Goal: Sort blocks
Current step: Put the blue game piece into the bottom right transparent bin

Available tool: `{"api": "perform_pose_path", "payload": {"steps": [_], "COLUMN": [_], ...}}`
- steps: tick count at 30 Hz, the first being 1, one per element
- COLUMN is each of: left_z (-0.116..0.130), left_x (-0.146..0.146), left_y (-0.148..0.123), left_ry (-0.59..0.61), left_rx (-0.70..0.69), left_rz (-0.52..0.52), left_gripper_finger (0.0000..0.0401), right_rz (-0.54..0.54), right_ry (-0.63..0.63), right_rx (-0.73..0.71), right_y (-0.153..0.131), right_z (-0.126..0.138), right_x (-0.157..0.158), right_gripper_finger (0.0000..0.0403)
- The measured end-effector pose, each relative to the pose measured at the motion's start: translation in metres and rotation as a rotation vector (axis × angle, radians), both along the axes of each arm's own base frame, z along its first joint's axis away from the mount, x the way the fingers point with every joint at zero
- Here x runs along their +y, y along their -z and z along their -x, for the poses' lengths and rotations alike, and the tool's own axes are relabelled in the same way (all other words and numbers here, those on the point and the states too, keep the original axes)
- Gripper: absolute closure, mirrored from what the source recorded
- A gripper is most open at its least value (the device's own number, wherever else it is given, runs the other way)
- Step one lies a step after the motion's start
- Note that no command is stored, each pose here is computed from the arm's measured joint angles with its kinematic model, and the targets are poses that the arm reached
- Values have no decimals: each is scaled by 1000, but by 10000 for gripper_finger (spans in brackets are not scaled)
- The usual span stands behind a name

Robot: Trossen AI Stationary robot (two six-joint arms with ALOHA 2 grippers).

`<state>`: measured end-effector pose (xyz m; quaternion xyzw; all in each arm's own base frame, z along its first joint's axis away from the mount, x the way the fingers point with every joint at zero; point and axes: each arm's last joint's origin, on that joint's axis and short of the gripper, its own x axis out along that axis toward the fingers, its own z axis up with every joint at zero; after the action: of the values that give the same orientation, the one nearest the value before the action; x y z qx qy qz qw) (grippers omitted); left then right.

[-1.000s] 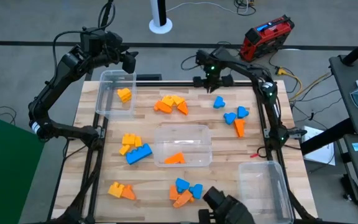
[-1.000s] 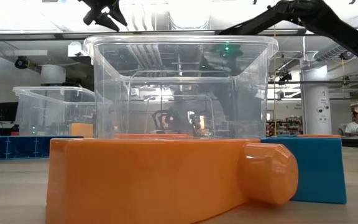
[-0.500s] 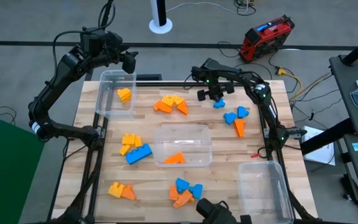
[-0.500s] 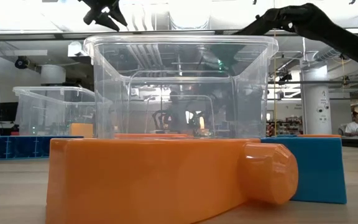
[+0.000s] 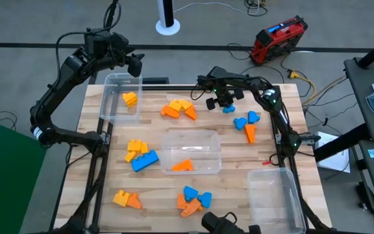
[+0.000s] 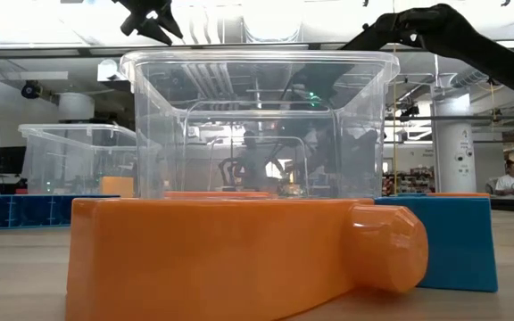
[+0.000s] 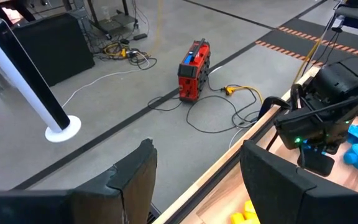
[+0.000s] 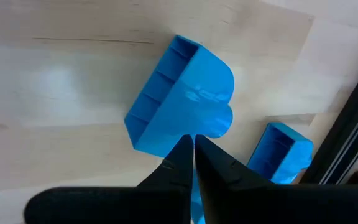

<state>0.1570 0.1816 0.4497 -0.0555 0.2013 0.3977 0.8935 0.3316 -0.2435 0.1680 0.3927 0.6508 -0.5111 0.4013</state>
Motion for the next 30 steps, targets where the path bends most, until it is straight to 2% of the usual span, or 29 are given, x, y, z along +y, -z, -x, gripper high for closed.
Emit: {"api": "perform_pose_path", "payload": {"steps": [6, 9, 11, 14, 16, 19, 22, 27, 30], "left_z": [0, 0, 0, 0, -2, -14, -40, -100, -134], "left_x": [0, 0, 0, 0, -1, 1, 8, 19, 22], "left_y": [0, 0, 1, 1, 1, 1, 7, 31, 49], "left_ry": [0, 0, 0, 1, 63, 270, 460, 572, 541], "left_rx": [0, 3, 5, -11, -45, -160, -266, -321, -340], "left_rz": [0, 4, 6, 19, 50, 131, 216, 285, 311], "left_gripper_finger": [194, 194, 194, 194, 194, 198, 219, 292, 360], "right_rz": [-16, -14, 8, -12, -2, 102, 244, 543, 652], "right_ry": [-1, 4, -5, -33, -37, -72, -98, -76, -65], "right_rx": [7, -13, -57, -212, -318, -424, -504, -654, -727], "right_y": [-1, -10, -28, -68, -99, -151, -197, -252, -272], "right_z": [1, 1, 0, 3, 10, 31, 59, 95, 107], "right_x": [1, 2, 4, 10, 16, 31, 49, 69, 76], "right_gripper_finger": [394, 394, 394, 394, 394, 394, 394, 394, 394]}}
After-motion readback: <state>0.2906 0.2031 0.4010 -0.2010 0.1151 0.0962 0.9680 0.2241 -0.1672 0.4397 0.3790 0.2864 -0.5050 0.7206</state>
